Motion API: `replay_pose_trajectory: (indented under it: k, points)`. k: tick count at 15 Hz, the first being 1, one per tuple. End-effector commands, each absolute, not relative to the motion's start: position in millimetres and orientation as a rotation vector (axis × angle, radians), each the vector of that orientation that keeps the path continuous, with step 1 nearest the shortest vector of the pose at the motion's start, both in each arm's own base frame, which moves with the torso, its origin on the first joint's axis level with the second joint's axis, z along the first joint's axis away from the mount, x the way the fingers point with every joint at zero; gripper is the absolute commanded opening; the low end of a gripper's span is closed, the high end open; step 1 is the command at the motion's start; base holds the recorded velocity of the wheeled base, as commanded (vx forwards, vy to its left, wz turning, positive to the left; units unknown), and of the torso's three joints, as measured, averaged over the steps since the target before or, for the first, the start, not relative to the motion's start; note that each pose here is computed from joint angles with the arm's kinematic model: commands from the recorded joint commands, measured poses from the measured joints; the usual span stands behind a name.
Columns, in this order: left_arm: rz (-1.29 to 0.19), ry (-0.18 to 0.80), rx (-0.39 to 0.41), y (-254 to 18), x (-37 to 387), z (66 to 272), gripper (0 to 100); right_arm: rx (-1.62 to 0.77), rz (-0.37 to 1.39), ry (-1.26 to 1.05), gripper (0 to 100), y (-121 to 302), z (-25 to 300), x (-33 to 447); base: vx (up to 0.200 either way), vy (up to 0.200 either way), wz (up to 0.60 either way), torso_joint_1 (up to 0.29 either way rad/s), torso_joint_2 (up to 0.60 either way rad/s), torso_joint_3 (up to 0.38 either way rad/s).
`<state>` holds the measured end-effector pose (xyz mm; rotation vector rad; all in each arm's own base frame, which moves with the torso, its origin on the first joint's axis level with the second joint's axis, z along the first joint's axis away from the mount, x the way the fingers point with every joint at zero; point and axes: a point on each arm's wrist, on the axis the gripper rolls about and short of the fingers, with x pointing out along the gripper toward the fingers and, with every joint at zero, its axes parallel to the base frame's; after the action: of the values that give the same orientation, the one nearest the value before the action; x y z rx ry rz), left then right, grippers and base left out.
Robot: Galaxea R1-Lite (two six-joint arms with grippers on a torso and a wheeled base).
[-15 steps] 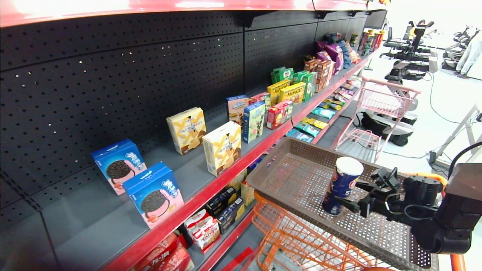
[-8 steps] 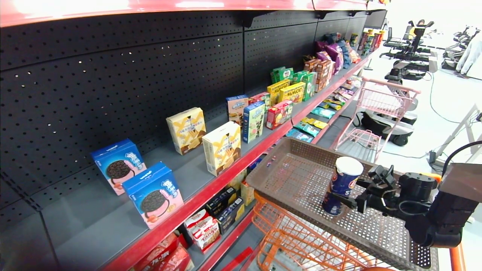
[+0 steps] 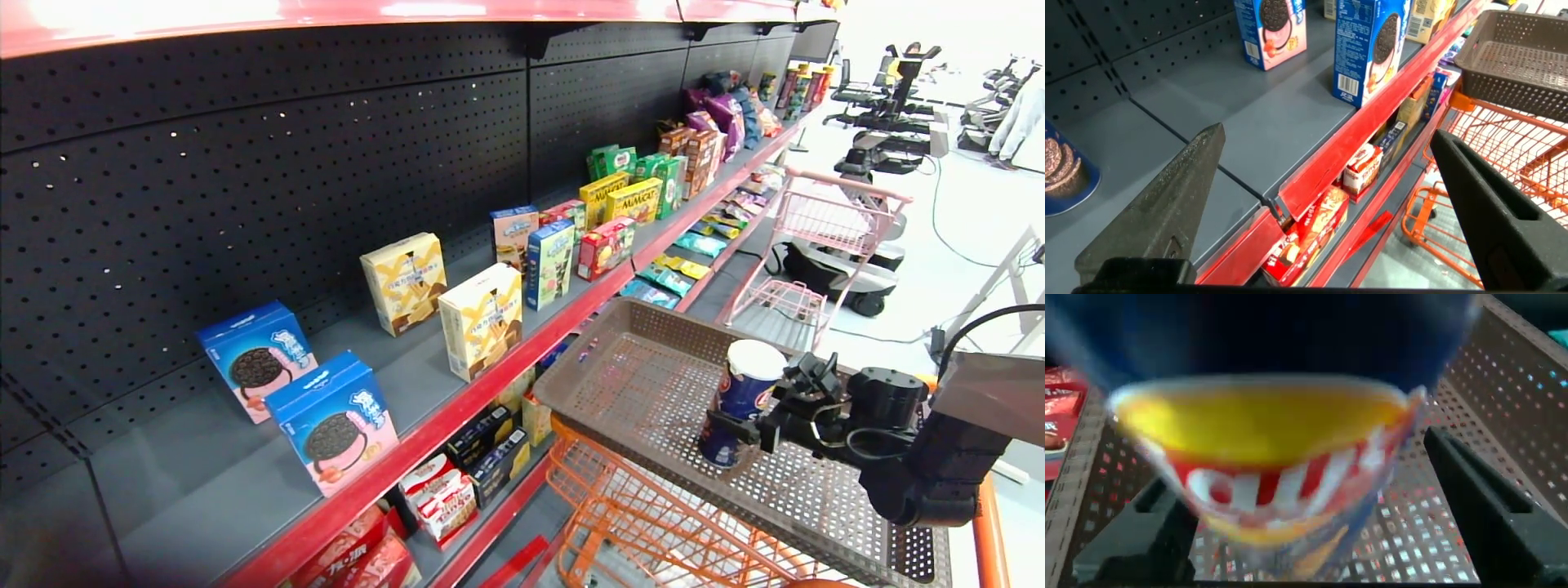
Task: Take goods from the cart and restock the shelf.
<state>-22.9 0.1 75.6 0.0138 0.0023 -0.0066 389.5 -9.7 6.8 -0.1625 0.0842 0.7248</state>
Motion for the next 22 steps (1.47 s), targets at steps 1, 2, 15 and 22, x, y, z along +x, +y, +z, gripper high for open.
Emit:
replay_pose_trajectory:
  k: [1, 2, 15, 22]
  points:
    - [-0.006, 0.001, 0.014, 0, -23, 76, 100, -0.166, 0.736, 0.070, 100, -5, 7, 396, 0.000, 0.000, 0.00, 0.000, 0.00, 0.000]
    - [-0.006, 0.001, 0.014, 0, -23, 76, 100, -0.166, 0.736, 0.070, 100, -5, 7, 396, 0.000, 0.000, 0.00, 0.000, 0.00, 0.000]
    - [-0.006, 0.003, 0.014, 0, -23, 76, 100, -0.133, 0.744, 0.060, 0, -1, 46, 385, 0.000, 0.000, 0.00, 0.000, 0.00, 0.000]
    - [-0.006, 0.001, 0.014, 0, -23, 76, 100, -0.029, 0.369, 0.159, 0, 29, 156, 253, 0.000, 0.000, 0.00, 0.000, 0.00, 0.000]
